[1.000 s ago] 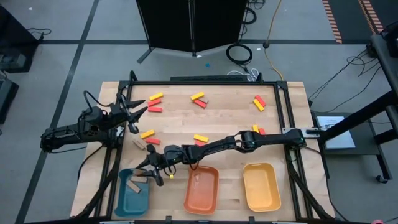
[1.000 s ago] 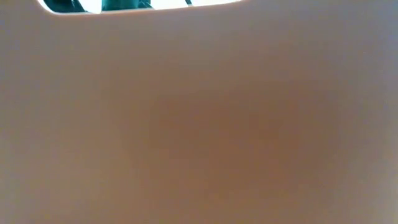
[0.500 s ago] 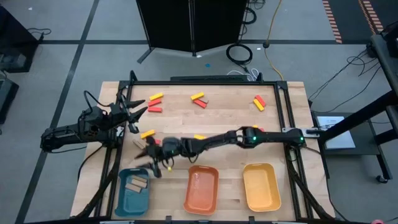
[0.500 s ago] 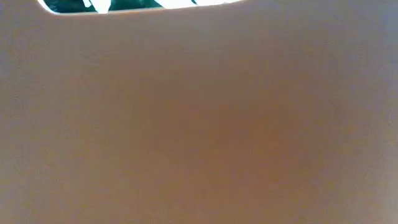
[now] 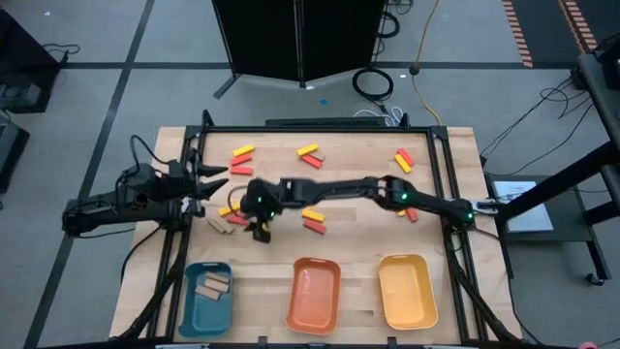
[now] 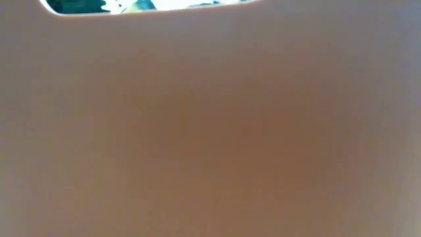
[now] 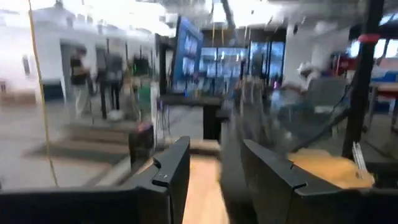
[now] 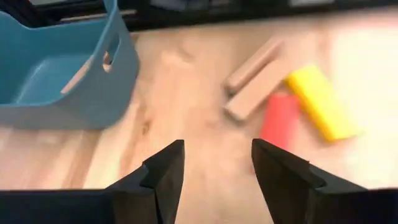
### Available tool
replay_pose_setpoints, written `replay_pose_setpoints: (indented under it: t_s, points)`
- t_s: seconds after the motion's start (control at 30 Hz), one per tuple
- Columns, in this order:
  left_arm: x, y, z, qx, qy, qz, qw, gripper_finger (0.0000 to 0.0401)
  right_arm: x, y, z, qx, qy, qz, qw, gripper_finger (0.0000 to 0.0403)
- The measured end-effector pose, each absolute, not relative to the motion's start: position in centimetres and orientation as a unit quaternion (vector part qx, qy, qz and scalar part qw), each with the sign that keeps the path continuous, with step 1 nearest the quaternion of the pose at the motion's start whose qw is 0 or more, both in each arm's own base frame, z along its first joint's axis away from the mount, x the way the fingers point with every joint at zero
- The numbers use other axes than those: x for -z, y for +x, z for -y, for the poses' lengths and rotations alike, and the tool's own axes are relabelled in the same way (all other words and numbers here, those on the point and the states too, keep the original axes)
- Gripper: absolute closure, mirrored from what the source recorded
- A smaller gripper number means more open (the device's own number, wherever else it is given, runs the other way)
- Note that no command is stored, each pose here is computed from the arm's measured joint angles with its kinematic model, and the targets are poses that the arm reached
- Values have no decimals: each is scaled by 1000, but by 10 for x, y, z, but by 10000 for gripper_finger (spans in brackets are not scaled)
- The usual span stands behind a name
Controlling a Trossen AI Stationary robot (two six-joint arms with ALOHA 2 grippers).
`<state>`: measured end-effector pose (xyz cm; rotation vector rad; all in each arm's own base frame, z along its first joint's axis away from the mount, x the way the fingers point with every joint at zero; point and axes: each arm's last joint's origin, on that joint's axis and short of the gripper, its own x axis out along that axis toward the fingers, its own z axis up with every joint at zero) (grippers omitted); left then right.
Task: Sort blocks
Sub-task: Put the bottom left brown block into the blue bin
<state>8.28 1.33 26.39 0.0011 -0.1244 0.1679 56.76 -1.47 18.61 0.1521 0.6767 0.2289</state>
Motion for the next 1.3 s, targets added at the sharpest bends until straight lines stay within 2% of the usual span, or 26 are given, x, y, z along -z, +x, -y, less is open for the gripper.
replay_pose_setpoints:
  t_s: [0.17,0.27,0.47,0.6,0.7,0.87,1.1,1.3]
  points:
    - [-264,93,-16,-108,-47,-34,993,260,-195,554,32,-128,13,-372,919,222]
    - [-270,104,-18,-114,-79,-113,984,260,-198,546,60,-125,6,-390,912,222]
    - [-292,122,-19,-128,-99,-284,945,260,-196,530,103,-176,69,-405,894,222]
    - [-311,115,-18,-144,-118,-375,908,260,-196,517,124,-182,91,-431,879,222]
    - [-312,105,-17,-157,-127,-432,879,260,-199,509,134,-183,100,-442,873,222]
    - [-292,97,-16,-159,-129,-512,835,260,-207,506,142,-176,104,-434,878,222]
    - [-244,108,-12,-32,-110,-600,792,260,-220,511,141,-160,110,-398,896,222]
    - [-224,123,-12,-25,-128,-652,747,260,-221,517,126,-162,125,-396,895,222]
